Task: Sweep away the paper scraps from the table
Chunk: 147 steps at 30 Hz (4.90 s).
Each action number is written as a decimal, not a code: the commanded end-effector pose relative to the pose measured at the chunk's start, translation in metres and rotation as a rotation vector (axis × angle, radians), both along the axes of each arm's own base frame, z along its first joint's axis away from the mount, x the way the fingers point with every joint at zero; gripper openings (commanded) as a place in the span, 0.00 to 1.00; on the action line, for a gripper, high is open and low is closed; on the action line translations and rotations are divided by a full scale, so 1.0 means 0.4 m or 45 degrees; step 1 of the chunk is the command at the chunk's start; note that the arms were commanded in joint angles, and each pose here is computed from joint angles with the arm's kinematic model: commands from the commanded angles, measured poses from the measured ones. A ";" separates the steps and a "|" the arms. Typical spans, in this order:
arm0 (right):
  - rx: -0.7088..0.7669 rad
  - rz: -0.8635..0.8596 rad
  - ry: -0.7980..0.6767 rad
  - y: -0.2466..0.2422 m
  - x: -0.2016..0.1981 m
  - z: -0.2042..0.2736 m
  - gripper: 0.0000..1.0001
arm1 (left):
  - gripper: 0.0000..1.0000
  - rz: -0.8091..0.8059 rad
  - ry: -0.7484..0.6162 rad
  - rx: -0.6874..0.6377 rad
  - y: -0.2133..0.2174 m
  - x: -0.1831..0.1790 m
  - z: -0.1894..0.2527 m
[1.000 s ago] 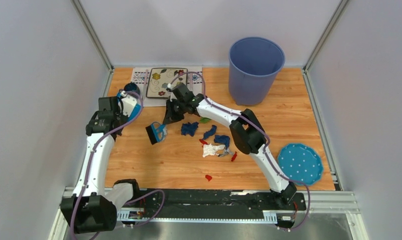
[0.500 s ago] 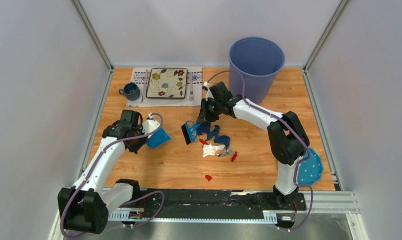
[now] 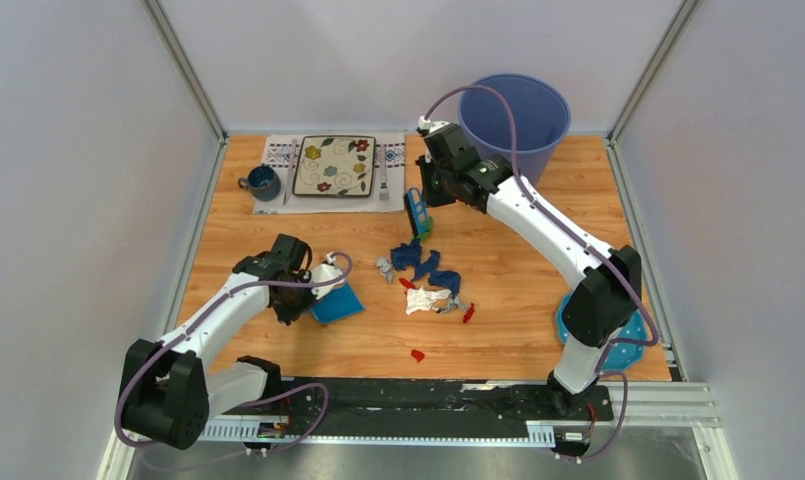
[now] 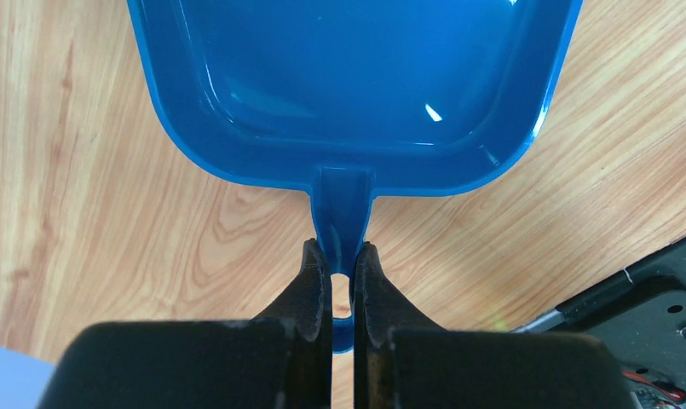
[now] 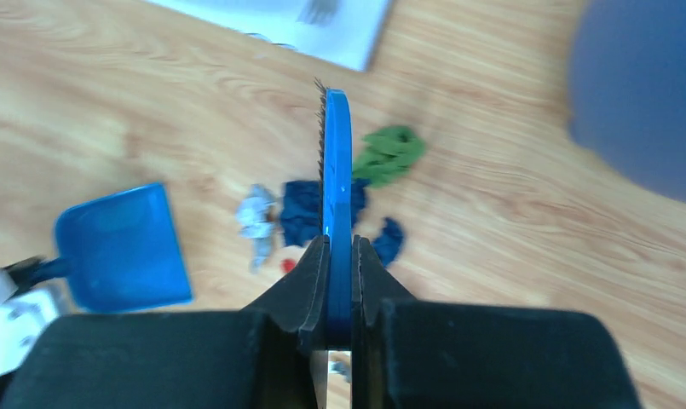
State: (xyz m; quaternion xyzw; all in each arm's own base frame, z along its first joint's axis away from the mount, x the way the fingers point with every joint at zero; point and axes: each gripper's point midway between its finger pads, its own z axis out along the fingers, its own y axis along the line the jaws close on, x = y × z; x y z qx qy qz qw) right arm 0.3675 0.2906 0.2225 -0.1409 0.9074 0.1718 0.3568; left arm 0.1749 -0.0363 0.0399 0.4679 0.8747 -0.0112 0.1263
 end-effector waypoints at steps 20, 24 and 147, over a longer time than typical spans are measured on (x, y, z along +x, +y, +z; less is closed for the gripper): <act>0.117 0.455 0.319 0.337 -0.211 -0.149 0.00 | 0.00 -0.063 0.061 -0.055 -0.086 0.065 -0.026; 0.261 0.500 0.345 0.395 -0.228 -0.103 0.00 | 0.00 -0.065 0.089 -0.148 -0.122 0.062 -0.012; -0.464 0.158 -0.299 -0.349 0.327 0.109 0.00 | 0.00 0.221 -0.250 -0.532 -0.179 0.227 0.374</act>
